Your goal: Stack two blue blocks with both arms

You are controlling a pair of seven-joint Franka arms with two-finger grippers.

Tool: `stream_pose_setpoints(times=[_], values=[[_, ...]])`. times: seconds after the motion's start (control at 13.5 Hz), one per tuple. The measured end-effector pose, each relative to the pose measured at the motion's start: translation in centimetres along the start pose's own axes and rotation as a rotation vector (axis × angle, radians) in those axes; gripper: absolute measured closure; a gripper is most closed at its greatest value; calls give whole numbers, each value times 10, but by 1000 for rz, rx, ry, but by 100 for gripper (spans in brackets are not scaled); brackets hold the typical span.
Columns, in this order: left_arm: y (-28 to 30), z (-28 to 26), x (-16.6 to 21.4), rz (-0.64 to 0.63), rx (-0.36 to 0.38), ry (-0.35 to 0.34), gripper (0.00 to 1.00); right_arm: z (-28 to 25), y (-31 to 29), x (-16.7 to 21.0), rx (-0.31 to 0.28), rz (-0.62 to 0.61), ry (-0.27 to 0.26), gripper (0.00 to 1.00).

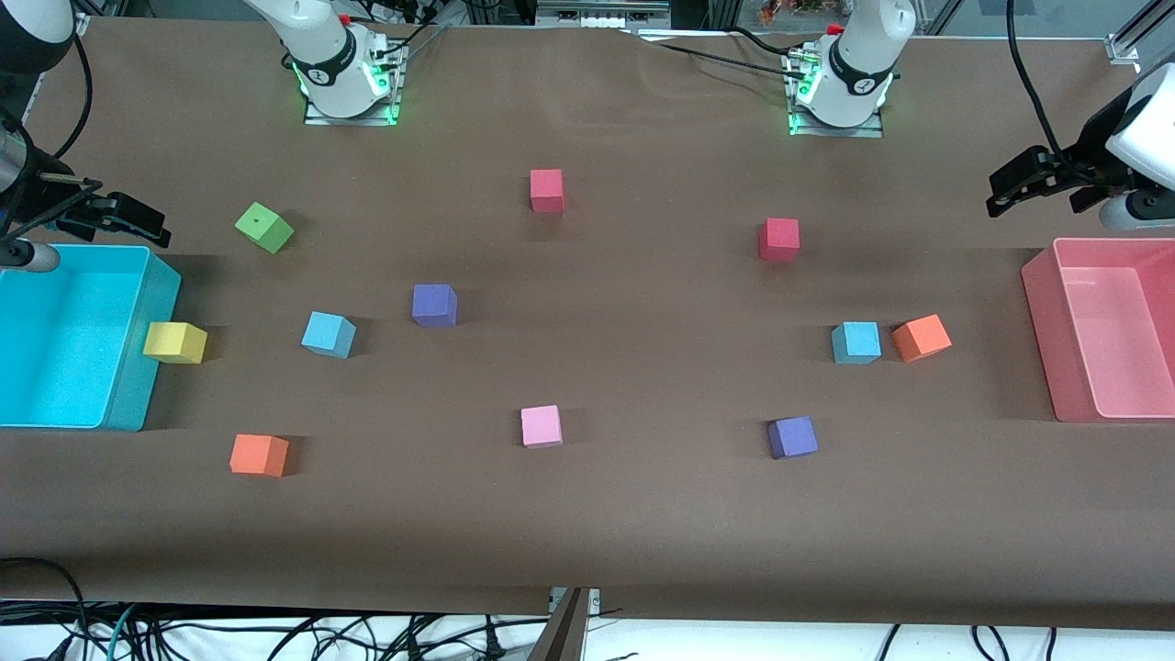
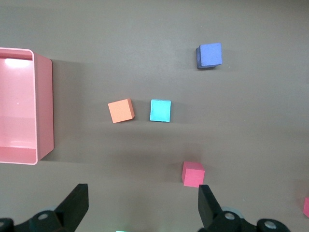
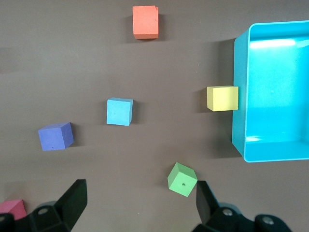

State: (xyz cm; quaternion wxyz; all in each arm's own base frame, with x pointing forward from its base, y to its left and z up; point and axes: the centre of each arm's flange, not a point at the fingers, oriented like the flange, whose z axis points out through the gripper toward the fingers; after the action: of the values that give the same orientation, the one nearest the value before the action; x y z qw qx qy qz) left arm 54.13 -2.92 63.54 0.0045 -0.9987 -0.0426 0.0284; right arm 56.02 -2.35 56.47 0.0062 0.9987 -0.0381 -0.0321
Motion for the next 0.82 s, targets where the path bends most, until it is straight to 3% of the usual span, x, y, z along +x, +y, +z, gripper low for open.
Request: stream_pose_setpoints(times=[0.82], values=[[1,1,0,1,0,-3,0,0,0,0,0,0,0,0]])
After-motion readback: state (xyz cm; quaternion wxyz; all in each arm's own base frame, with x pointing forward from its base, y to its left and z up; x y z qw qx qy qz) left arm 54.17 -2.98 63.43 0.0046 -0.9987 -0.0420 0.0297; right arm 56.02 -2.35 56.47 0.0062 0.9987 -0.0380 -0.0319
